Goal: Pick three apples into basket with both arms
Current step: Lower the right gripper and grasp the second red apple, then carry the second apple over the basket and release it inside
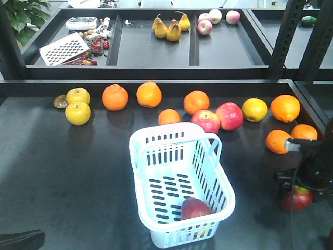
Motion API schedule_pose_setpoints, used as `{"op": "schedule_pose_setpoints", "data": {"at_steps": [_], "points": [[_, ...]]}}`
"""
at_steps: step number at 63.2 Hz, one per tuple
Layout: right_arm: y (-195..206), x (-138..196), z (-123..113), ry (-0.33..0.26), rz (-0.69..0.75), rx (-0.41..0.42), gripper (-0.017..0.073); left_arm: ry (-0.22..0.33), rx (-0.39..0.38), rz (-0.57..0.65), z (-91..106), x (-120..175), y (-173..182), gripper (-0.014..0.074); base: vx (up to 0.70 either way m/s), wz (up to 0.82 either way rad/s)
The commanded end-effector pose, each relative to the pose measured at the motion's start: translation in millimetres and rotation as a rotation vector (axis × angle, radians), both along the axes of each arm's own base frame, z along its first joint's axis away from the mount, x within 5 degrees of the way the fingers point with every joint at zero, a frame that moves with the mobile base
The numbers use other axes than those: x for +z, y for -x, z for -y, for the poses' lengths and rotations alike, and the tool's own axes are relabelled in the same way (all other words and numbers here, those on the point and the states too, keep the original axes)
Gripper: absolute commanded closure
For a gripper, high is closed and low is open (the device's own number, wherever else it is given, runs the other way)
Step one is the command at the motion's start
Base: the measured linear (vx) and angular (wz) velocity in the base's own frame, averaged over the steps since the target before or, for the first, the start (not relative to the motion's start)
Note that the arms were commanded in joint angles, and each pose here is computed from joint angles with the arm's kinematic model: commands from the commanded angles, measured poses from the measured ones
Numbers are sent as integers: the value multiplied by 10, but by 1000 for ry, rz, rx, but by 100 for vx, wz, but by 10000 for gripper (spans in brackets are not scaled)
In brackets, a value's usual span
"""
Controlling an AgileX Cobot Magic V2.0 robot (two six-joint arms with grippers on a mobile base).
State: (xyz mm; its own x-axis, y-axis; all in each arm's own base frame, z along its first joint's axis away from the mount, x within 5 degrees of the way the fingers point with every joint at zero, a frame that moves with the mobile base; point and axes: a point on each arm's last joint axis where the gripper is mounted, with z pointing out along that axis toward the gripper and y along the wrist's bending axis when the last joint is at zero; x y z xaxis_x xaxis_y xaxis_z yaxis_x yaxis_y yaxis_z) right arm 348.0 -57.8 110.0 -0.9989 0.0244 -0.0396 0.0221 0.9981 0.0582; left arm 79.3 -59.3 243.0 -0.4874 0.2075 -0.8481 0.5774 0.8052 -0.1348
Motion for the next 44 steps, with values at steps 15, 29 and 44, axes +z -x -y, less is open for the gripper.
{"op": "schedule_pose_setpoints", "data": {"at_steps": [15,29,44], "points": [[222,1196,-85,-22,236,32,568,56,35,51,2,114,-38,600,0,0],[636,1721,-308,-154,359,73,566,57,36,52,2,115,-39,600,0,0],[1315,1837,-608,-331,451,146,564,57,36,53,1,115,-40,600,0,0]]}}
